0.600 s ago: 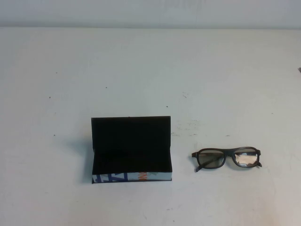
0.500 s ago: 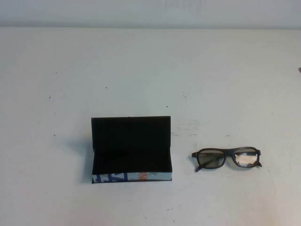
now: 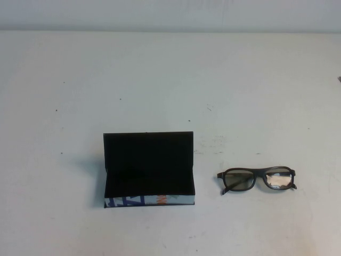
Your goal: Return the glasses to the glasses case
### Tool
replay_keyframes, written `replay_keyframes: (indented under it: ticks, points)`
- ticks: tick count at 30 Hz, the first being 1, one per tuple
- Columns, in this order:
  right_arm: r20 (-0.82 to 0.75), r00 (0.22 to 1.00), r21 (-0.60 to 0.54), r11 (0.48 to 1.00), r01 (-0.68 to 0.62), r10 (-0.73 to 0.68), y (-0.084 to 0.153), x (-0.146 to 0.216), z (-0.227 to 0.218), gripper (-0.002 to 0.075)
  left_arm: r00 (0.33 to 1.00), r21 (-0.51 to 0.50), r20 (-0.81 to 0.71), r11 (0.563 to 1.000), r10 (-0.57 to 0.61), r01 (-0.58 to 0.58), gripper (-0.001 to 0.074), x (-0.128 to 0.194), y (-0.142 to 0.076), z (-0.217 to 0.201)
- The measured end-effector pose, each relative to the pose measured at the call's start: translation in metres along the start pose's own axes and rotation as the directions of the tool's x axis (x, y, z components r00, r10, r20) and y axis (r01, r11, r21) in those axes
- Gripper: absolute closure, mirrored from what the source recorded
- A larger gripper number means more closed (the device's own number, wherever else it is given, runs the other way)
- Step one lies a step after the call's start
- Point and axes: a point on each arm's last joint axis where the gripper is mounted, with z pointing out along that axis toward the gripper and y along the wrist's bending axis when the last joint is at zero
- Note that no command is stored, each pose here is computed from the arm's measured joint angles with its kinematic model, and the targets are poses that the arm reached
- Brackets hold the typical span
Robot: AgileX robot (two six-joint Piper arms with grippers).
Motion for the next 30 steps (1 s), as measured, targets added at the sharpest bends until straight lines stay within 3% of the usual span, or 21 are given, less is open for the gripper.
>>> replay_keyframes:
  ticks: [14, 18, 21, 26, 30]
  points:
    - [0.000, 1.000, -0.005, 1.000, -0.013, 0.013, 0.000, 0.000, 0.000, 0.0741, 1.000, 0.000, 0.000, 1.000, 0.000, 0.000, 0.0740, 0.000, 0.000, 0.000]
    - [0.002, 0.998, -0.022, 0.998, -0.058, 0.059, 0.002, 0.000, 0.000, 0.0741, 1.000, 0.000, 0.000, 1.000, 0.000, 0.000, 0.0740, 0.000, 0.000, 0.000]
    - [0.005, 0.985, -0.064, 0.983, -0.172, 0.173, 0.006, -0.001, 0.000, 0.0741, 1.000, 0.000, 0.000, 1.000, 0.000, 0.000, 0.0740, 0.000, 0.000, 0.000]
    - [0.082, 0.889, -0.154, 0.887, -0.435, 0.450, 0.009, -0.013, -0.001, 0.0741, 1.000, 0.000, 0.000, 1.000, 0.000, 0.000, 0.0740, 0.000, 0.000, 0.000]
    - [0.151, 0.730, -0.220, 0.742, -0.633, 0.667, 0.006, -0.024, -0.003, 0.0741, 1.000, 0.000, 0.000, 1.000, 0.000, 0.000, 0.0740, 0.000, 0.000, 0.000]
